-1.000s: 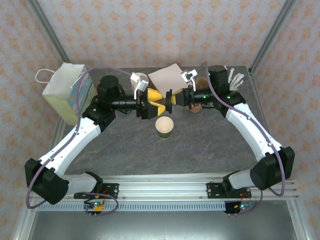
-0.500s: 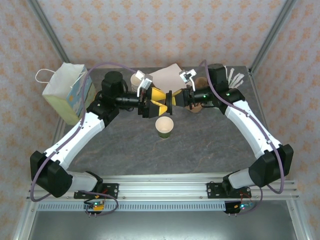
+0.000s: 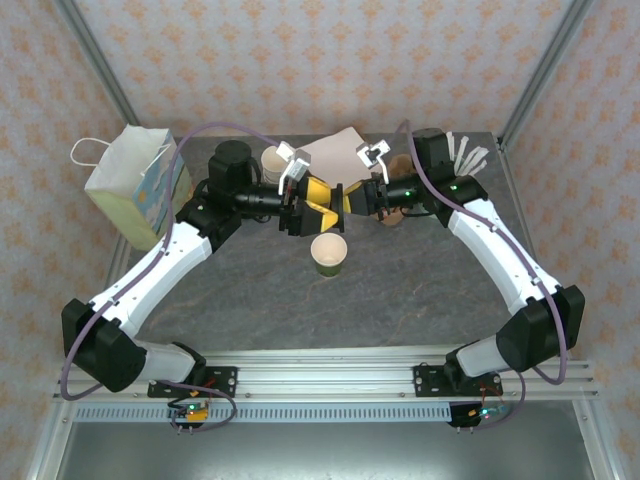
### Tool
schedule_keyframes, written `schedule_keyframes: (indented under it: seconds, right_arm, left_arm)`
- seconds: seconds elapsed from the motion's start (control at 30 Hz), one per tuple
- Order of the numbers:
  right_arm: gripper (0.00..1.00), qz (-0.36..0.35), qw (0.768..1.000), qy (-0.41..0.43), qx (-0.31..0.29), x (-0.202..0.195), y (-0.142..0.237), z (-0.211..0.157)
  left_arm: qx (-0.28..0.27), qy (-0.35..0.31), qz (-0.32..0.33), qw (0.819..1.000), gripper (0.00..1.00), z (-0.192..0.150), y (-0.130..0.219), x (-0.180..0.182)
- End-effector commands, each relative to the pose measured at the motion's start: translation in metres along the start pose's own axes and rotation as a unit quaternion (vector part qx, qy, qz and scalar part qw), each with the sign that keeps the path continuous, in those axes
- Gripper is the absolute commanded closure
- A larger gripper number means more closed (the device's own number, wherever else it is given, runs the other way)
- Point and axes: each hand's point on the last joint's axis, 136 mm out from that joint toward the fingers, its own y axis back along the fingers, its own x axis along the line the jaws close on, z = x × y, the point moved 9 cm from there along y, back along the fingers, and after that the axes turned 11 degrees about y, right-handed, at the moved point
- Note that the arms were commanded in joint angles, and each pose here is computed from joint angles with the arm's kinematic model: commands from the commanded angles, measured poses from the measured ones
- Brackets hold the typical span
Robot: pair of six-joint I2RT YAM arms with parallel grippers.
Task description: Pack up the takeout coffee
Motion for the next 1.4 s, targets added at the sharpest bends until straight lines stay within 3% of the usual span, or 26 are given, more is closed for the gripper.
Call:
schedule_keyframes:
  seconds: [0.0,0.23,0.4,0.5,0.63,0.77,0.83,0.93,1.03,1.13,1.37]
  right_arm:
    - [0.97,-0.002,0.999,0.036,-0.011,0.005,-0.002,0.011]
    - [0.91,-0.021,0.999,0.029,-0.013,0.002,-0.002,0.010]
    - [0.75,-0.052,0.998,0.023,-0.015,0.001,0.001,0.010]
    - [0.67,-0.083,0.996,0.011,-0.021,0.000,0.009,0.010]
    - [0.59,-0.190,0.980,-0.047,-0.034,-0.009,0.033,0.005]
    - [0.53,-0.361,0.924,-0.122,-0.038,-0.019,0.067,-0.009]
    - [0.48,-0.469,0.871,-0.142,-0.016,-0.024,0.083,-0.020]
    - [0.47,-0.536,0.830,-0.152,0.001,-0.028,0.094,-0.032]
    - [0.45,-0.569,0.806,-0.163,0.015,-0.031,0.099,-0.044]
    - [0.44,-0.591,0.788,-0.171,0.024,-0.033,0.102,-0.057]
    - [0.42,-0.615,0.769,-0.169,0.034,-0.030,0.106,-0.079]
  left_arm:
    - [0.005,-0.017,-0.018,1.000,0.21,0.005,-0.007,-0.010]
    - [0.000,-0.015,-0.010,1.000,0.38,0.006,-0.007,-0.010]
    - [0.000,-0.010,0.021,1.000,0.46,0.004,-0.005,-0.005]
    - [-0.001,0.001,0.059,0.998,0.48,0.000,0.001,0.003]
    - [0.004,0.028,0.162,0.986,0.48,-0.011,0.011,0.019]
    - [0.038,0.075,0.294,0.952,0.48,-0.026,0.020,0.041]
    - [0.082,0.108,0.345,0.929,0.49,-0.036,0.018,0.054]
    - [0.160,0.124,0.416,0.887,0.51,-0.047,0.003,0.066]
    - [0.233,0.126,0.469,0.843,0.51,-0.056,-0.011,0.075]
    - [0.290,0.125,0.493,0.811,0.51,-0.059,-0.025,0.082]
    - [0.402,0.105,0.525,0.743,0.51,-0.069,-0.052,0.093]
